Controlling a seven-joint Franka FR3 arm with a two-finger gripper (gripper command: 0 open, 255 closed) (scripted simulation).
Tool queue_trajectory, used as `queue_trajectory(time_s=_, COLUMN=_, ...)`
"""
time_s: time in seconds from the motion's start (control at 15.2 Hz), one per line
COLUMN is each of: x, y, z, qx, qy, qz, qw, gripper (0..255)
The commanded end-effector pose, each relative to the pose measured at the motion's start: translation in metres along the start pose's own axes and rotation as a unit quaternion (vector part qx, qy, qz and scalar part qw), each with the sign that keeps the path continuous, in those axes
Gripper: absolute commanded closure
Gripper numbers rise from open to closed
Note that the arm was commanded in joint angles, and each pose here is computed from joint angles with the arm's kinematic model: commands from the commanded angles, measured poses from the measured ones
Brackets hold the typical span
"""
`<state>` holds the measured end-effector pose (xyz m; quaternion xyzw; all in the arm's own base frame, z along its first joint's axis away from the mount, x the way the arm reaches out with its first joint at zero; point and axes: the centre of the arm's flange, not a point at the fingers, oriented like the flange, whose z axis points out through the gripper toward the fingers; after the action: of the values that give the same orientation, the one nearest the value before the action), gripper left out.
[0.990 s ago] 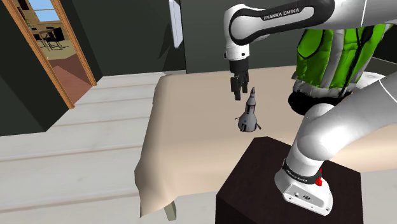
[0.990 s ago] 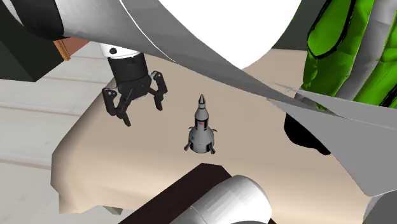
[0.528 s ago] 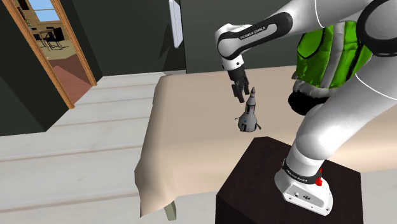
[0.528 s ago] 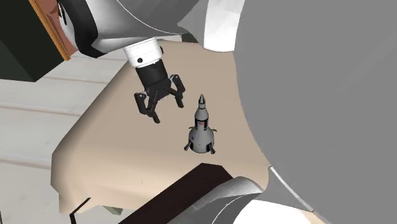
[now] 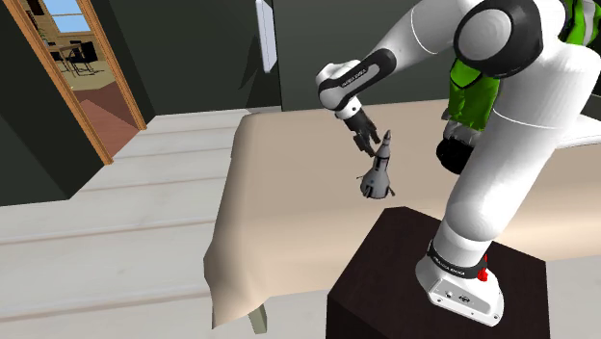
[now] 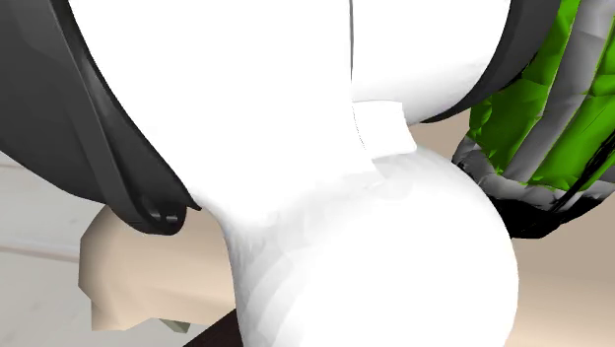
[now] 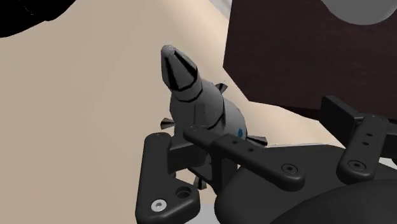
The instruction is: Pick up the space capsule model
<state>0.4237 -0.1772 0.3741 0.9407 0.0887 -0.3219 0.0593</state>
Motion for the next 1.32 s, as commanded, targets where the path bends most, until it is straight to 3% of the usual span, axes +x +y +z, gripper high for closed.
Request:
queue_trajectory(time_s=0.0, x=0.013, y=0.019, z=0.011, qx=-0.013, qy=-0.03, qz=-0.003, qw=0.9995, gripper=0)
queue_trajectory(time_s=0.13, x=0.024, y=0.034, z=0.021, qx=-0.023, qy=-0.053, qz=-0.005, qw=0.9983, gripper=0)
queue_trajectory(time_s=0.73, x=0.048, y=0.032, z=0.053, qx=-0.023, qy=-0.053, qz=-0.005, qw=0.9983, gripper=0)
queue_trajectory(time_s=0.79, x=0.048, y=0.033, z=0.053, qx=-0.023, qy=-0.053, qz=-0.005, qw=0.9983, gripper=255)
queue_trajectory(time_s=1.25, x=0.048, y=0.033, z=0.052, qx=-0.023, qy=-0.053, qz=-0.005, qw=0.9983, gripper=255)
